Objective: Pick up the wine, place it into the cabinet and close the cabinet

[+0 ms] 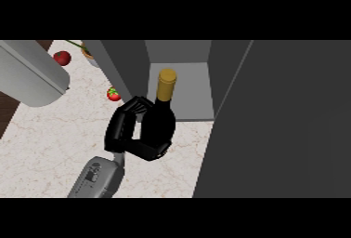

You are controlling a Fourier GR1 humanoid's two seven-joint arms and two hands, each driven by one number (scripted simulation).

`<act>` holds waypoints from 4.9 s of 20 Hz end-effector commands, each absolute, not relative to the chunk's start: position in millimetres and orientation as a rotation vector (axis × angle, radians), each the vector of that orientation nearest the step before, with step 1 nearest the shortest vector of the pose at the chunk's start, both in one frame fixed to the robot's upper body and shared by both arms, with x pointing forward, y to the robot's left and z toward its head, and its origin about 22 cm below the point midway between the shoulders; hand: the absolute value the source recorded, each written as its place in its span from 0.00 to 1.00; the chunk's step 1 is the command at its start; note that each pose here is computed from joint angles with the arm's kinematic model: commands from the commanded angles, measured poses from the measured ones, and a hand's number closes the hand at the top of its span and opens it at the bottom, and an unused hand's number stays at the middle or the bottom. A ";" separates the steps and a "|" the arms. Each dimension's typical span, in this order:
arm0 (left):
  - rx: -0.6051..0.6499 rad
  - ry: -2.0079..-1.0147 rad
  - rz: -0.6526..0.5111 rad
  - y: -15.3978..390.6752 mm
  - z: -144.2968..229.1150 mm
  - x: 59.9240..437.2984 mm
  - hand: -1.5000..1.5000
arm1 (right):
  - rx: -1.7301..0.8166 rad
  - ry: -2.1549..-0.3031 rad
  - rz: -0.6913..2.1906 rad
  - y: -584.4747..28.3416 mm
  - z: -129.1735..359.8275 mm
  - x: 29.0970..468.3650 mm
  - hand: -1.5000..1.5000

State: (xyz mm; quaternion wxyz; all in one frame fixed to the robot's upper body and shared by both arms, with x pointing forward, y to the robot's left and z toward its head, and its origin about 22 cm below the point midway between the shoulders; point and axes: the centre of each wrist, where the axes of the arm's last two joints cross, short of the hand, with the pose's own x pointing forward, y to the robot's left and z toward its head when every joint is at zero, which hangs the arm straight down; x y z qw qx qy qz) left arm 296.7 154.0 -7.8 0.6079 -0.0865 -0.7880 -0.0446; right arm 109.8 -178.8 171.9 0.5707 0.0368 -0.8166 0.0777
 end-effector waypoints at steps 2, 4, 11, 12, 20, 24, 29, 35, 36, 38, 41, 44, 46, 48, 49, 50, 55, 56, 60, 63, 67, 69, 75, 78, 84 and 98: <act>-0.171 -1.837 -0.139 141.6 -17.4 318.9 1.00 | 0.211 -1.928 0.167 -186.9 205.1 76.5 0.00; -0.187 -1.811 -0.136 134.3 4.6 326.9 1.00 | 0.186 -1.934 0.154 -188.4 202.5 77.1 0.00; -0.168 -1.784 -0.159 132.6 -5.9 347.0 1.00 | 0.228 -1.930 0.123 -189.6 202.1 70.4 0.00; -0.151 -1.808 -0.141 126.0 -4.7 348.8 1.00 | 0.226 -1.945 0.127 -186.9 200.3 77.1 0.00; -0.174 -1.768 -0.108 112.2 1.9 355.7 1.00 | 0.235 -1.923 0.163 -186.1 189.3 81.3 0.00; -0.154 -1.755 -0.097 110.4 6.9 360.7 1.00 | 0.241 -1.937 0.145 -183.5 187.5 81.0 0.00; -0.055 -1.756 -0.123 109.2 8.9 364.0 1.00 | 0.270 -1.942 0.168 -184.3 187.2 83.0 0.00; 0.043 -1.660 -0.163 96.0 13.6 387.0 1.00 | 0.289 -1.952 0.152 -182.2 186.6 81.5 0.00; 0.017 -1.658 -0.125 100.3 15.6 392.5 1.00 | 0.279 -1.943 0.157 -187.6 189.6 80.0 0.00; 0.036 -1.670 -0.093 100.2 17.4 399.0 1.00 | 0.291 -1.952 0.179 -186.5 187.1 79.6 0.00; 0.032 -1.641 -0.065 100.1 19.9 406.8 1.00 | 0.293 -1.957 0.164 -188.0 187.6 81.6 0.00; 0.026 -1.609 -0.040 106.3 13.9 409.9 1.00 | 0.305 -1.944 0.169 -189.0 193.0 72.6 0.00; 0.038 -1.616 -0.058 102.3 22.6 417.1 1.00 | 0.291 -1.950 0.168 -188.2 185.5 79.9 0.00; 0.056 -1.653 -0.051 105.3 27.5 422.4 1.00 | 0.287 -1.948 0.166 -184.2 175.5 88.1 0.00; 0.069 -1.641 -0.046 107.6 13.6 416.2 1.00 | 0.298 -1.954 0.157 -186.7 182.1 80.1 0.00; 0.083 -1.635 -0.041 100.7 29.5 424.4 1.00 | 0.276 -1.950 0.164 -183.4 175.0 84.6 0.00; 0.179 -1.678 -0.080 110.7 38.1 432.9 1.00 | 0.317 -1.953 0.169 -185.3 179.0 81.1 0.00; 0.192 -1.690 -0.102 120.5 22.7 427.2 0.00 | 0.311 -1.976 0.174 -183.1 176.6 85.3 0.00; 0.269 -1.709 -0.107 129.4 23.2 429.9 0.00 | 0.311 -1.933 0.186 -183.7 169.9 81.9 0.00; 0.312 -1.709 -0.107 134.9 27.5 433.5 0.00 | 0.317 -1.957 0.194 -186.8 174.6 84.1 0.00; 0.363 -1.717 -0.106 126.8 42.5 440.3 0.00 | 0.322 -1.976 0.232 -181.3 168.6 86.2 0.00; 0.359 -1.716 -0.080 141.3 42.4 442.1 0.00 | 0.342 -1.977 0.220 -185.9 175.7 82.2 0.00; 0.149 -1.786 -0.060 132.3 42.5 440.7 0.00 | 0.330 -1.963 0.203 -185.4 172.7 78.0 0.00; 0.050 -1.823 0.011 119.2 64.9 448.3 1.00 | 0.328 -1.980 0.181 -183.2 169.1 79.9 0.00; -0.186 -1.866 0.003 96.6 69.1 445.5 1.00 | 0.288 -1.970 0.204 -193.4 179.7 76.7 0.00; -0.294 -1.826 -0.029 83.5 76.1 444.4 0.00 | 0.247 -1.948 0.156 -193.9 180.7 71.2 0.00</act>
